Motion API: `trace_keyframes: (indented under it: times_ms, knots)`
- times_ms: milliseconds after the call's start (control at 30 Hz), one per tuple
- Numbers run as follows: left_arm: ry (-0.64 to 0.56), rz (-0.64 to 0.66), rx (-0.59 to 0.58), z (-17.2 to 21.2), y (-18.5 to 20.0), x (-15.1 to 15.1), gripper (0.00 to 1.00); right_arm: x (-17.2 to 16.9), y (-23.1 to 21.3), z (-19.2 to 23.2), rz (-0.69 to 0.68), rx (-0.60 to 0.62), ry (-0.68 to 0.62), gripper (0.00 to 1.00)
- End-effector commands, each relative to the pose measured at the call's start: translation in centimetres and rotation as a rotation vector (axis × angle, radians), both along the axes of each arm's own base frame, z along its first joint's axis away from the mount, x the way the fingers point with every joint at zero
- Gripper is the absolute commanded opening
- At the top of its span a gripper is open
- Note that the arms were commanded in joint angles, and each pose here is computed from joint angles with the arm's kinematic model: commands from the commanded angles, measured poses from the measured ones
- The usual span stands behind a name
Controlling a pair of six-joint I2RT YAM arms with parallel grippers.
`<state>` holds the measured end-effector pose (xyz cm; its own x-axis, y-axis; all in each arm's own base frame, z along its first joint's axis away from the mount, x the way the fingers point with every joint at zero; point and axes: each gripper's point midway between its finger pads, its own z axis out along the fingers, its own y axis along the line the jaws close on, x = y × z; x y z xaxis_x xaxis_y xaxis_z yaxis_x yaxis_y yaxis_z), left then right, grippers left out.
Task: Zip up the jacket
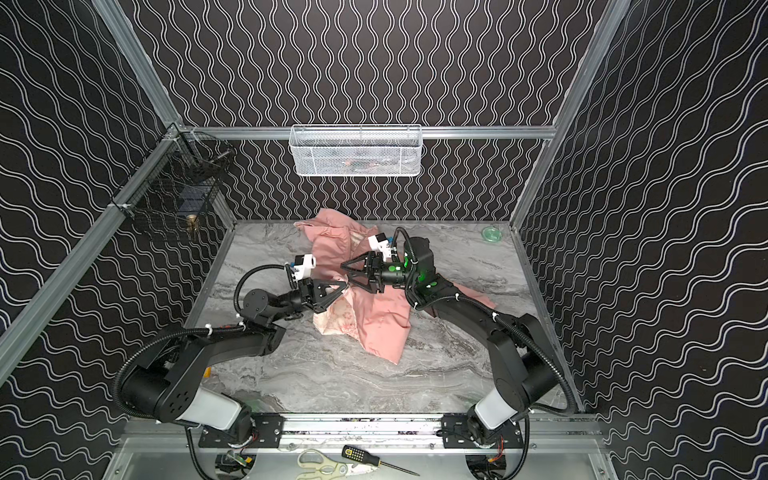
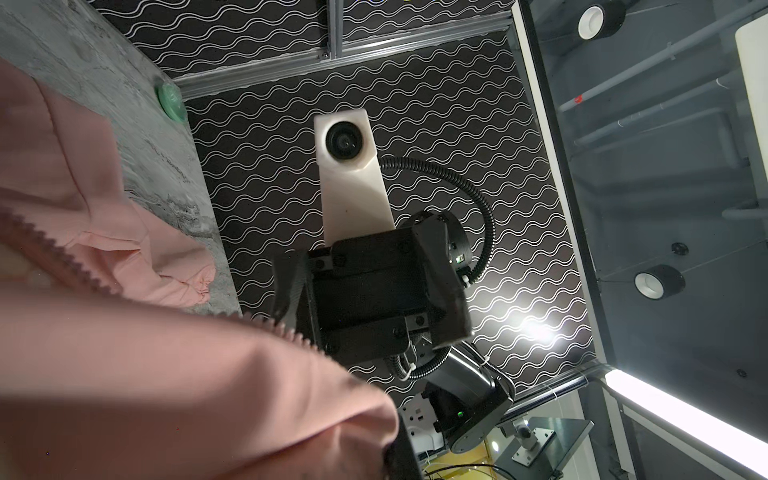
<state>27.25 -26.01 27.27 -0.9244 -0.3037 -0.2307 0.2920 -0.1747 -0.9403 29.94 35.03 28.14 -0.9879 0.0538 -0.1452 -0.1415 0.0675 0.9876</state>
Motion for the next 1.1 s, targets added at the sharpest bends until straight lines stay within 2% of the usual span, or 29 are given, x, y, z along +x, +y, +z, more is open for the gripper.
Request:
trace_keyframes:
  times_ms: [0, 167, 467, 700, 1067]
  knots:
    - [-0.038, -0.030, -0.018, 0.9, 0.0, -0.7, 0.04, -0.9, 0.2, 1.2, 0.062, 0.048, -0.019, 0.61]
    - [-0.038, -0.029, -0.020, 1.0, -0.1, -0.5, 0.04, -1.7, 0.0, 0.7, 0.084, 0.046, -0.007, 0.59]
    - [-0.029, -0.039, -0.016, 0.8, -0.3, -0.3, 0.04, -3.0, -0.2, 1.4, 0.120, 0.124, 0.019, 0.54]
    - [-0.024, -0.037, -0.014, 0.6, -0.2, -0.4, 0.04, -3.2, -0.6, 2.4, 0.114, 0.185, 0.032, 0.45]
    - [-0.022, -0.046, -0.013, 0.6, -0.2, -0.7, 0.03, -2.8, -1.2, 2.2, 0.074, 0.173, 0.035, 0.34]
